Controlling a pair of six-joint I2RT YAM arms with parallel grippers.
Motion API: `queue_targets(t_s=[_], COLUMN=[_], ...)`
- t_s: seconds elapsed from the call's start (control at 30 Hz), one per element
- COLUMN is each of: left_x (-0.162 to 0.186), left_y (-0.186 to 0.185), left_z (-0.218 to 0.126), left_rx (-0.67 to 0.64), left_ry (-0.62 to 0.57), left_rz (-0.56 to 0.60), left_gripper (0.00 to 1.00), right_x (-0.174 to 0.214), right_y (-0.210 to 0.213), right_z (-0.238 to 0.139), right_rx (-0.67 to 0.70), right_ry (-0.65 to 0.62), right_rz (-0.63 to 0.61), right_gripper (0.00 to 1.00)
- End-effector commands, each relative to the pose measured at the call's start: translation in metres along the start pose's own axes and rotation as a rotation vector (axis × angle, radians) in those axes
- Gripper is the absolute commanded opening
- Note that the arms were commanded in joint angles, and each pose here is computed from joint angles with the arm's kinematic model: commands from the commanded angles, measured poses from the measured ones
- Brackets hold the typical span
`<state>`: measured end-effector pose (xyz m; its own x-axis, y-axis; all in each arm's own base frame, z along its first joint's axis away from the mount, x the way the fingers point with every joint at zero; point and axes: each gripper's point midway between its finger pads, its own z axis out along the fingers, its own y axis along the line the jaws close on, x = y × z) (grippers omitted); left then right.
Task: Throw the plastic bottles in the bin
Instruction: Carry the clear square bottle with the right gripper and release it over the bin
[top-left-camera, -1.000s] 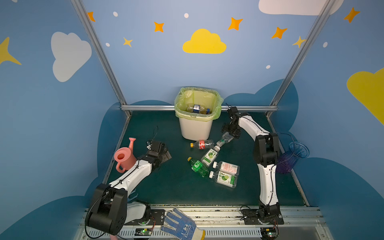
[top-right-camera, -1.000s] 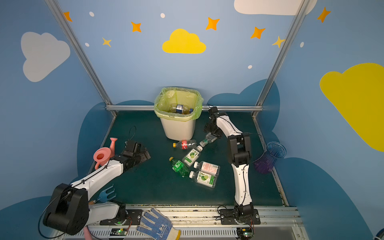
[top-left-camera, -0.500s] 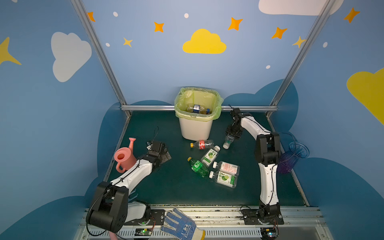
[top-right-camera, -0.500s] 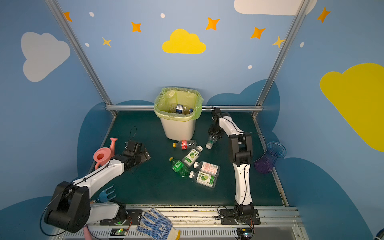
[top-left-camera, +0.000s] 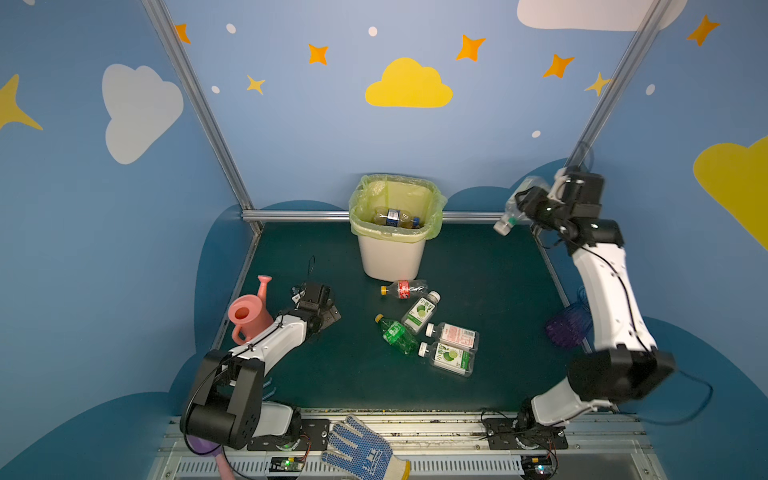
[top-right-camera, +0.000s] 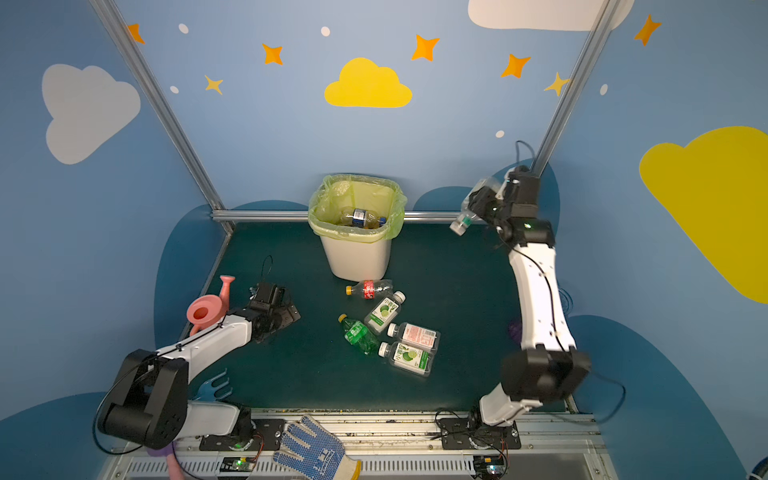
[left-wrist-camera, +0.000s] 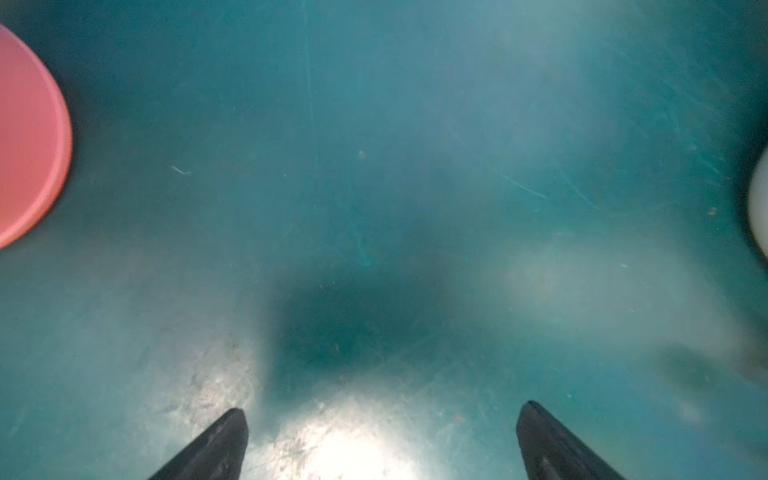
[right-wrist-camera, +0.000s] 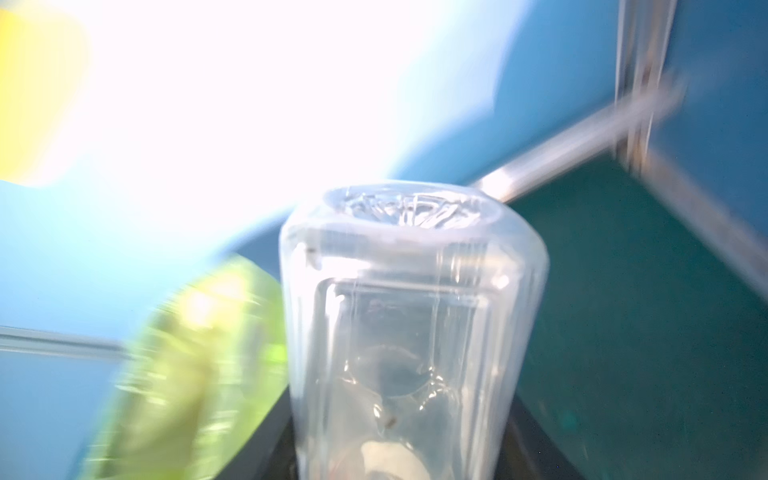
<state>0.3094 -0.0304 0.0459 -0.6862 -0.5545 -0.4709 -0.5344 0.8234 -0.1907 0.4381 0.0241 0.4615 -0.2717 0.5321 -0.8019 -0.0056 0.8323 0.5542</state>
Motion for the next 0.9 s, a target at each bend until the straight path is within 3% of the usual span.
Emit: queue_targets(t_s=[0.0, 0.07, 0.17, 0.33, 0.4, 0.47, 0.53, 0.6, 0.77, 0.87], left_x=[-0.005, -0.005, -0.003, -0.003, -0.004, -0.004, -0.005, -0.005, -0.006, -0.008], left_y=[-0.008, -0.011, -0.014, -0.016, -0.016, -0.014, -0.012, -0.010, -0.011, -0.018], left_z=[0.000, 0.000, 0.001, -0.001, -0.003, -0.005, -0.007, -0.009, -0.014, -0.019], left_rx=[0.027, 0.038, 0.052, 0.062, 0.065, 0.060, 0.056, 0.052, 0.060, 0.088], left_ry=[0.001, 0.004, 0.015, 0.012, 0.007, 0.005, -0.006, -0.012, -0.027, -0.040], left_rz=[-0.030, -0.034, -0.029, -0.028, -0.029, -0.022, -0.015, -0.005, 0.008, 0.025], left_gripper=[1.00, 1.00, 1.00, 1.00, 1.00, 1.00, 1.00, 1.00, 1.00, 1.00], right_x=[-0.038, -0.042, -0.013, 0.112, 0.158, 0.157, 0.131, 0.095, 0.041, 0.038], right_y=[0.031, 0.048, 0.082, 0.171, 0.192, 0.209, 0.218, 0.223, 0.217, 0.190], right_z=[-0.035, -0.036, -0.001, 0.078, 0.094, 0.085, 0.068, 0.045, -0.014, -0.027], right_rx=[-0.112, -0.200, -0.317, -0.490, -0.495, -0.503, -0.501, -0.488, -0.498, -0.435], right_ry=[-0.180, -0.183, -0.051, 0.350, 0.479, 0.451, 0.358, 0.256, 0.008, 0.026], right_rz=[-0.009, 0.020, 0.032, -0.104, -0.205, -0.291, -0.317, -0.336, -0.327, -0.317], right_gripper=[0.59, 0.60, 0.59, 0.59, 0.68, 0.79, 0.91, 0.96, 0.98, 0.98])
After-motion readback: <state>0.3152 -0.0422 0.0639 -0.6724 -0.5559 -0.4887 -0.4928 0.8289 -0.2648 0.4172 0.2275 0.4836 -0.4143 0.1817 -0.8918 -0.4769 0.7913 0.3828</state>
